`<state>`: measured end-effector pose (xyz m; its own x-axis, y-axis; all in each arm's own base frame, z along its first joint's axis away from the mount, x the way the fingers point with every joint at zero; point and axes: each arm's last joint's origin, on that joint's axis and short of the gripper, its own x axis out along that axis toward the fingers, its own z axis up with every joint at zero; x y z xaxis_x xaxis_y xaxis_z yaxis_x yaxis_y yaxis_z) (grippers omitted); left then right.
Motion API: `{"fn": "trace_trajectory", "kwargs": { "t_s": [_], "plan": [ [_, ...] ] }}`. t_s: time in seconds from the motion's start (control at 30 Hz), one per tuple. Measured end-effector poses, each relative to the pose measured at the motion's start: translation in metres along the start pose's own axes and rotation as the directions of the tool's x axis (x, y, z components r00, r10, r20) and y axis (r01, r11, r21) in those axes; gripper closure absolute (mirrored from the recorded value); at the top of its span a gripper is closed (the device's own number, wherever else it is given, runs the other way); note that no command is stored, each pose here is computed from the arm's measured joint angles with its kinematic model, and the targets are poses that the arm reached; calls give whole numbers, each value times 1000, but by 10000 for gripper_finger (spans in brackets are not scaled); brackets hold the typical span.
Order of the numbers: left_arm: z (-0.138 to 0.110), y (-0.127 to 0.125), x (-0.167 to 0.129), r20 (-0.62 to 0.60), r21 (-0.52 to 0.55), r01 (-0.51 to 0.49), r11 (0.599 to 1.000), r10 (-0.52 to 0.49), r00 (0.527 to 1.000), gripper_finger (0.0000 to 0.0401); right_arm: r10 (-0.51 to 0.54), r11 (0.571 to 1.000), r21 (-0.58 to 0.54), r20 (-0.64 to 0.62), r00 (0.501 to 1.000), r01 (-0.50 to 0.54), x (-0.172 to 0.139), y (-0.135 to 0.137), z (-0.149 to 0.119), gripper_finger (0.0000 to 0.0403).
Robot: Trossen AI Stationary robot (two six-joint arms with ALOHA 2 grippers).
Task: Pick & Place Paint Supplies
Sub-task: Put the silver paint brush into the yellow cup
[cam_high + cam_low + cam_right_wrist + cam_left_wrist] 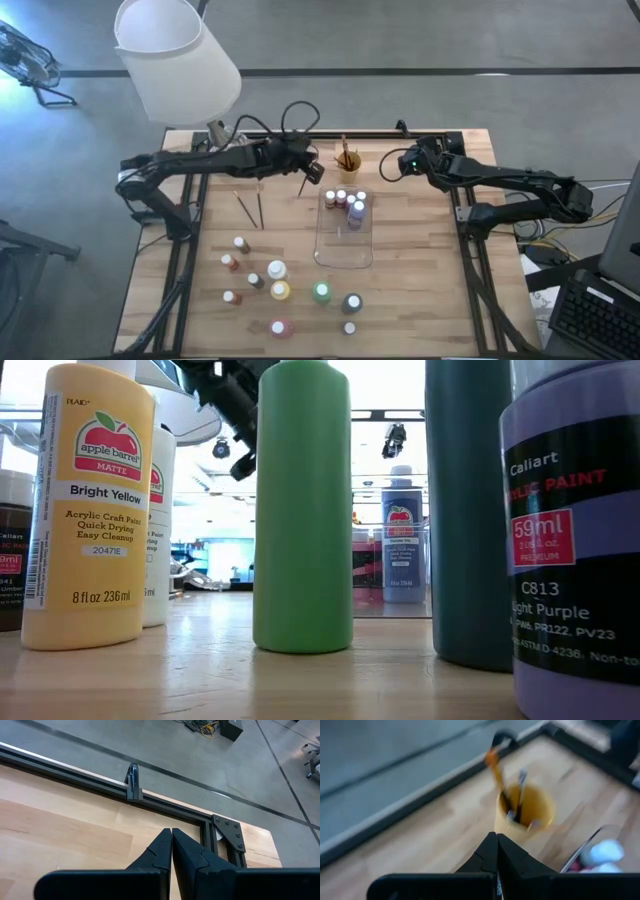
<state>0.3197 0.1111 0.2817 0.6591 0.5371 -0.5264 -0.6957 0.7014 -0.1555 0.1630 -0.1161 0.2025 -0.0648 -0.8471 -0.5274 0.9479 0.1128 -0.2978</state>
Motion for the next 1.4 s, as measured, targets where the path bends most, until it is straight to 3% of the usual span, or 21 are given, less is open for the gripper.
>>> {"fn": "trace_trajectory", "kwargs": {
  "t_s": [0.17,0.33,0.63,0.83,1.27,1.4],
  "plan": [
    [19,-4,-11,160,82,47,995,-60,985,401,1,1000,3,2,1000,-1,0,0,0,394],
    [36,-9,-17,322,162,62,985,-112,940,401,2,1000,5,4,1000,-2,0,0,1,394],
    [60,-18,-30,553,274,145,951,-279,785,401,11,1000,26,21,1000,-12,0,2,3,394],
    [59,-28,-13,607,371,235,898,-427,670,401,11,1000,26,21,1000,-12,0,2,3,394],
    [33,-32,46,625,400,198,895,-424,655,401,10,1000,-18,19,1000,-9,0,1,3,394],
    [25,-30,59,607,400,195,896,-418,676,401,10,1000,-19,19,1000,-9,0,1,3,394]
  ]
}}
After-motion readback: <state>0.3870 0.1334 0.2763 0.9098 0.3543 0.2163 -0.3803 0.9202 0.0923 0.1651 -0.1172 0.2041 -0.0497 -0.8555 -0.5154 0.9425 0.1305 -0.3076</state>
